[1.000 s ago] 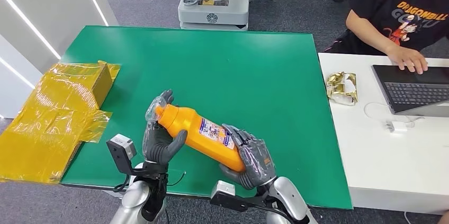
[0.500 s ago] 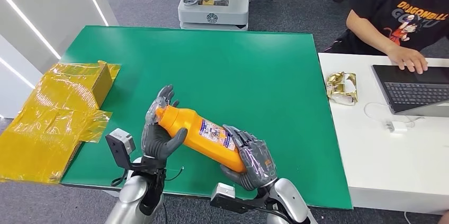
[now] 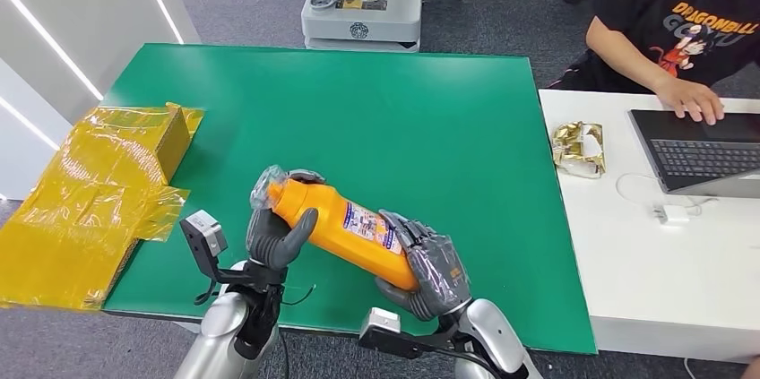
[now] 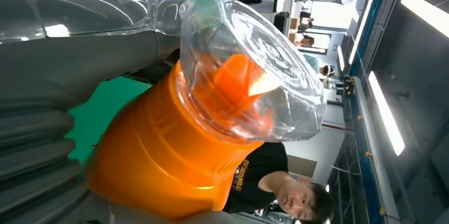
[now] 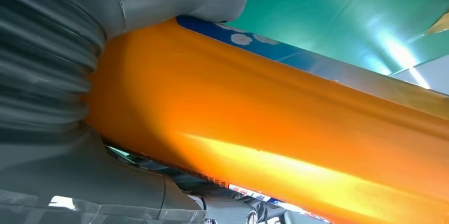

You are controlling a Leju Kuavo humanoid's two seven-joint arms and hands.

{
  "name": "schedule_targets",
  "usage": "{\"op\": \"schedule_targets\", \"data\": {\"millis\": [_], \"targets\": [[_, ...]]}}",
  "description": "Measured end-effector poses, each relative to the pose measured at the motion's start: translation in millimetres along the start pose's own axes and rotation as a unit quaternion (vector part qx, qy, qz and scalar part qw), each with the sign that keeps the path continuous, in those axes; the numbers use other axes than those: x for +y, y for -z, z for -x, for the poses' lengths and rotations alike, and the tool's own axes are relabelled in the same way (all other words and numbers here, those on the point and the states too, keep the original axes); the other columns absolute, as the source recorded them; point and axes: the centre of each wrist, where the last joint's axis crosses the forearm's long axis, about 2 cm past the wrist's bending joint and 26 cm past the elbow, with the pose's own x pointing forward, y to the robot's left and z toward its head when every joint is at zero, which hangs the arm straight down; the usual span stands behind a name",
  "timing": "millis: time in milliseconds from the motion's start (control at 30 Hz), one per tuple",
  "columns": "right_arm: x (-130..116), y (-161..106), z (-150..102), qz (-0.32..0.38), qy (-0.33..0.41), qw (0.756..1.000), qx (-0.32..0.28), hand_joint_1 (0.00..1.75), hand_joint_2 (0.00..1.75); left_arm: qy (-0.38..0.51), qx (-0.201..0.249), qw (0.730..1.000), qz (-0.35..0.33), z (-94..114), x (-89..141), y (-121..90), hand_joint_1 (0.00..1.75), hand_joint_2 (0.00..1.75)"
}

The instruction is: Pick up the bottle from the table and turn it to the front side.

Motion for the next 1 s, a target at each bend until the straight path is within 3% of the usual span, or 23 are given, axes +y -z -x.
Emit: {"op": "schedule_targets", "data": {"millis": [667, 800, 1000], "targets": [[-1.7, -0.1, 1.9, -0.010, -0.009, 1.000, -0.001, 1.73, 1.75, -0.003, 0.005, 1.000, 0.006, 1.0, -0.9, 6.9, 1.75, 1.75], [-2.0, -0.1, 1.8, -0.007, -0.011, 1.000, -0.002, 0.00, 1.75, -0.002, 0.006, 1.000, 0.006, 1.1, -0.9, 6.8, 1.75, 1.75], [-3.0, 1.1, -2.5, 0.021, 0.001, 1.000, -0.004, 0.00, 1.75, 0.008, 0.011, 1.000, -0.001, 2.3, -0.8, 3.6, 1.75, 1.75]]}}
